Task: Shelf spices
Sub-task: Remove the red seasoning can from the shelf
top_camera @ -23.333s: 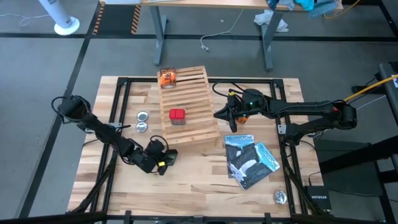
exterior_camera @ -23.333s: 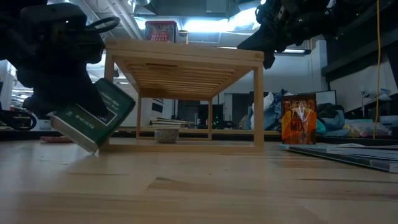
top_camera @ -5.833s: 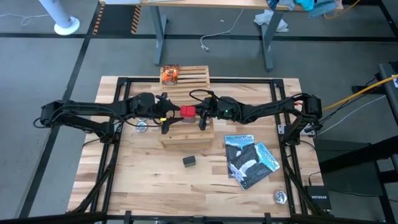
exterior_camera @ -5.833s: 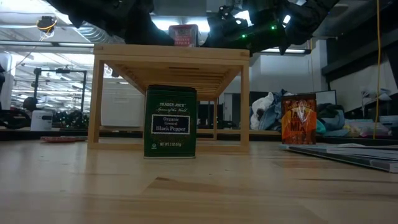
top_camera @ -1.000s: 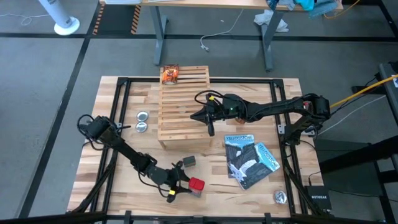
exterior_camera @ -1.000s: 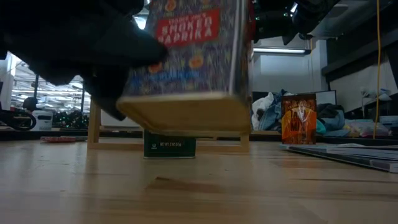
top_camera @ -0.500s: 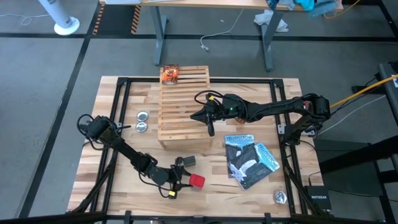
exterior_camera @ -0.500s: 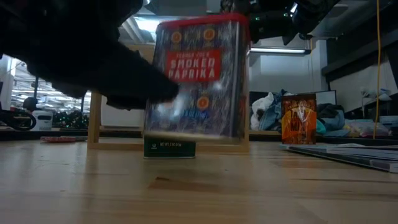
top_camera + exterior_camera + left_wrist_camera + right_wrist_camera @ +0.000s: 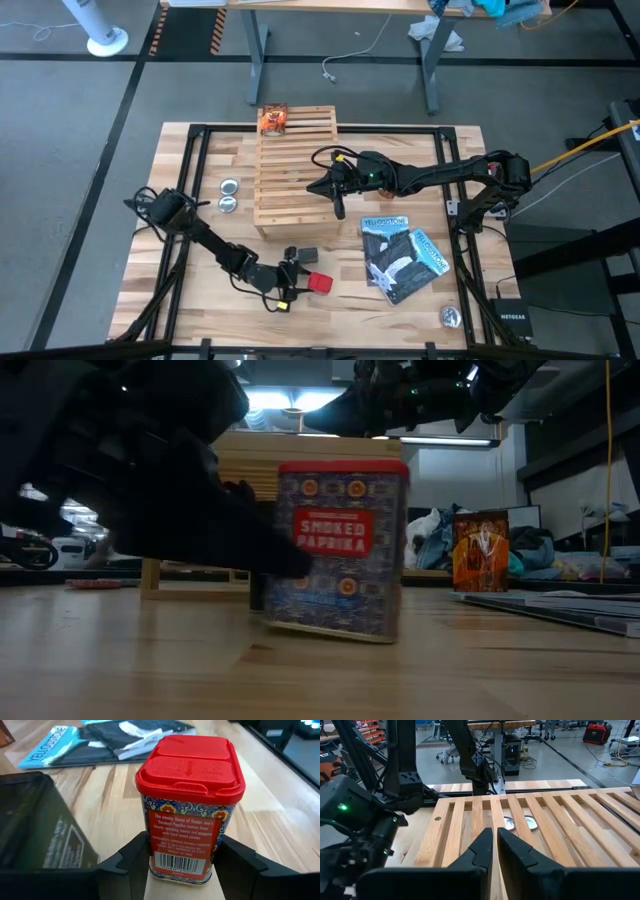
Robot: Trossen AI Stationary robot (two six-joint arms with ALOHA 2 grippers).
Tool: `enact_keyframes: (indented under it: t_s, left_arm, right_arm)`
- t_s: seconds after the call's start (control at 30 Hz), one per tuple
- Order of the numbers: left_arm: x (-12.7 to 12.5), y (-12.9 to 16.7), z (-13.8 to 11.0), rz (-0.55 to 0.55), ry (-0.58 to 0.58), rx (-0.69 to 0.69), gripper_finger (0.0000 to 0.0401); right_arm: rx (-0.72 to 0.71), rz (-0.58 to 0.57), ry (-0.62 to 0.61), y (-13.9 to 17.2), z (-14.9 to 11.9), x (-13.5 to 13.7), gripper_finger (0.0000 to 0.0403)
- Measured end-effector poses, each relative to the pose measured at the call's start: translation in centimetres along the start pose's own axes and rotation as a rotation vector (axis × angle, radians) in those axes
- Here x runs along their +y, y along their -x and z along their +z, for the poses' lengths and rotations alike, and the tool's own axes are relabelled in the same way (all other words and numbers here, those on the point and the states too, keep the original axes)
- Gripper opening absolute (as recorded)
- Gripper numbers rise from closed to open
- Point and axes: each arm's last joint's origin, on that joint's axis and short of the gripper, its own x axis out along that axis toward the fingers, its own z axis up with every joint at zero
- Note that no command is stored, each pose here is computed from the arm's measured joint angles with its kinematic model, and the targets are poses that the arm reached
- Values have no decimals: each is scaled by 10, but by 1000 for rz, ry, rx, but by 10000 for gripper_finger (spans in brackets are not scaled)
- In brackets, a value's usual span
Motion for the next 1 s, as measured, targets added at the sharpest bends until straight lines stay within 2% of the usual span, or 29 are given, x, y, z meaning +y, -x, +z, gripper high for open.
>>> enact_keyframes:
  t_s: [0.3, 0.5, 0.6, 1.0]
  left_arm:
    - [-1, -4, -4, -10, 67, -35, 173]
    - [-1, -4, -3, 13, 149, -46, 224]
    - [0, -3, -3, 36, 192, -56, 238]
    - [-1, -6, 6, 105, 274, -105, 245]
  right_arm:
    - [6, 0, -1, 0, -1, 0, 33]
    - [6, 0, -2, 0, -1, 0, 33]
    - [6, 0, -1, 0, -1, 0, 33]
    - [6, 0, -1, 0, -1, 0, 33]
